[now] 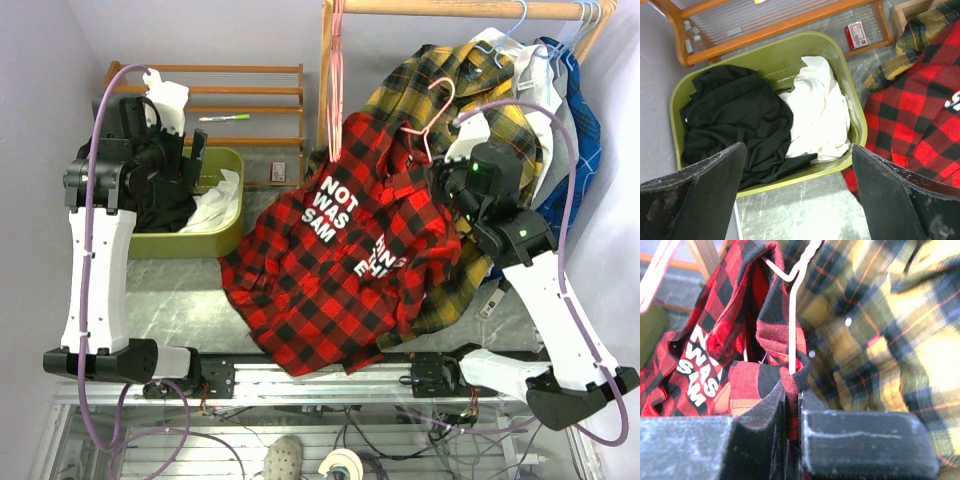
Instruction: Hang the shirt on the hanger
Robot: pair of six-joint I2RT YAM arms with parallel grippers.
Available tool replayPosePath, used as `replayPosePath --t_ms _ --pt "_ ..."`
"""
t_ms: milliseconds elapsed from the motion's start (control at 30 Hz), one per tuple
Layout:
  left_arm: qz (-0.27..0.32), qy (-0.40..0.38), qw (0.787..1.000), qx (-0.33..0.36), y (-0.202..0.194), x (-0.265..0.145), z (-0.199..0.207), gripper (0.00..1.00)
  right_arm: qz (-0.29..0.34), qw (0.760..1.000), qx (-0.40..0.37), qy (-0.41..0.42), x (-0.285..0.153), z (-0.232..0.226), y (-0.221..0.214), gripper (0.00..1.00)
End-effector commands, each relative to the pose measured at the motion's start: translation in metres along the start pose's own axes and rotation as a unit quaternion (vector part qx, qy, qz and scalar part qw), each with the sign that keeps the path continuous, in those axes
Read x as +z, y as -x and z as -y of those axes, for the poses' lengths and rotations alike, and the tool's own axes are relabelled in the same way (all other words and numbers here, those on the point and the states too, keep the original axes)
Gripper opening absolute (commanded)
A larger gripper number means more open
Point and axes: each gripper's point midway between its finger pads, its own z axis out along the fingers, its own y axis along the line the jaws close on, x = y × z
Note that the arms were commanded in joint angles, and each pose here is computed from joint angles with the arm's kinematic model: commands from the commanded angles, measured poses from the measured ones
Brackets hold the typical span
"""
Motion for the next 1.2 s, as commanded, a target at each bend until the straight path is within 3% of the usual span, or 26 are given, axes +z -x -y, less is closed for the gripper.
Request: replayPosePath --t_ms 0,267,567,767,1000,1167 --pt "-0.013 -0.018 1.0 -0.014 -0.012 -0.003 0.008 0.99 0.095 0.995 -0.011 -0.035 -0.003 0.015 0.075 0.0" --pt "-0.016 -0.033 0.999 -0.012 -0.016 -0.001 0.014 0.99 0.122 0.992 -0.017 -0.033 0.023 0.025 0.128 0.0" --pt "-0.022 -0.039 0.999 -0.011 -0.02 0.002 0.016 0.99 0.091 0.988 0.011 -0.125 0.066 0.082 0.133 0.0" --pt "-0.029 -0.043 0.999 -0.01 -0.026 0.007 0.018 0.99 0.091 0.977 0.007 -0.195 0.051 0.126 0.143 0.0" --pt "-0.032 -0.047 0.998 -0.009 -0.027 0.008 0.019 0.99 0.166 0.981 -0.03 -0.094 0.01 0.093 0.179 0.0" --pt "-0.034 -0.051 0.998 -0.011 -0.029 0.009 0.021 0.99 0.169 0.983 -0.036 -0.068 0.016 0.084 0.184 0.0"
